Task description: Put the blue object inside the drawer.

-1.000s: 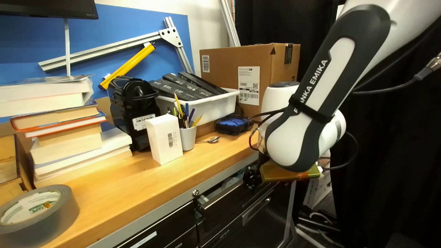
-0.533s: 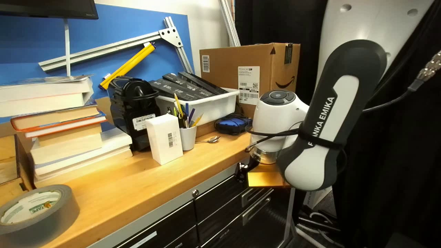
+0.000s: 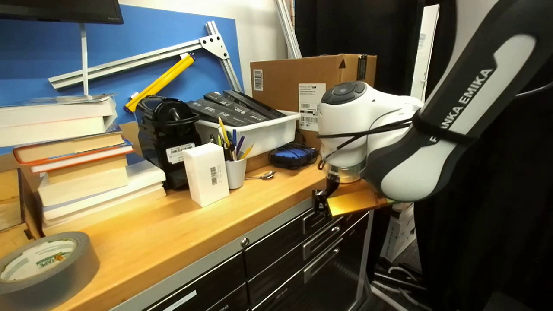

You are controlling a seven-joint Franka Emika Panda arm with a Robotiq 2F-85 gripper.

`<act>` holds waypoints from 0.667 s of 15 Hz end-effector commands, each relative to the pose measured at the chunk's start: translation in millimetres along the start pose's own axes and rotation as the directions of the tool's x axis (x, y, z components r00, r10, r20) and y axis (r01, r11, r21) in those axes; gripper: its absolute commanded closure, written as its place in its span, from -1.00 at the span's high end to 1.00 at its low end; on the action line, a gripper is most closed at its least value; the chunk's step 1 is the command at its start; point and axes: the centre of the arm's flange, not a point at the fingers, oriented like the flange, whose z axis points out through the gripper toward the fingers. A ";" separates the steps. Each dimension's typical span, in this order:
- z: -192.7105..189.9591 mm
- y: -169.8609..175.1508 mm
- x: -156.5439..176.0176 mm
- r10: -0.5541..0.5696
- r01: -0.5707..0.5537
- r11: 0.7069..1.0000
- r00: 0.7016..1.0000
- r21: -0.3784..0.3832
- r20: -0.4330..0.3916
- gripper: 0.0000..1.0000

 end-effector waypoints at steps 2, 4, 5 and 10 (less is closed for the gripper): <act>-71.2 57.2 28.7 -0.228 0.224 0.973 0.971 0.054 0.078 1.00; -89.3 73.0 40.2 -0.296 0.285 0.951 0.951 0.117 0.087 1.00; -100.0 79.5 44.5 -0.335 0.321 0.936 0.938 0.144 0.087 1.00; -100.0 73.8 47.7 -0.372 0.351 0.914 0.925 0.204 0.077 1.00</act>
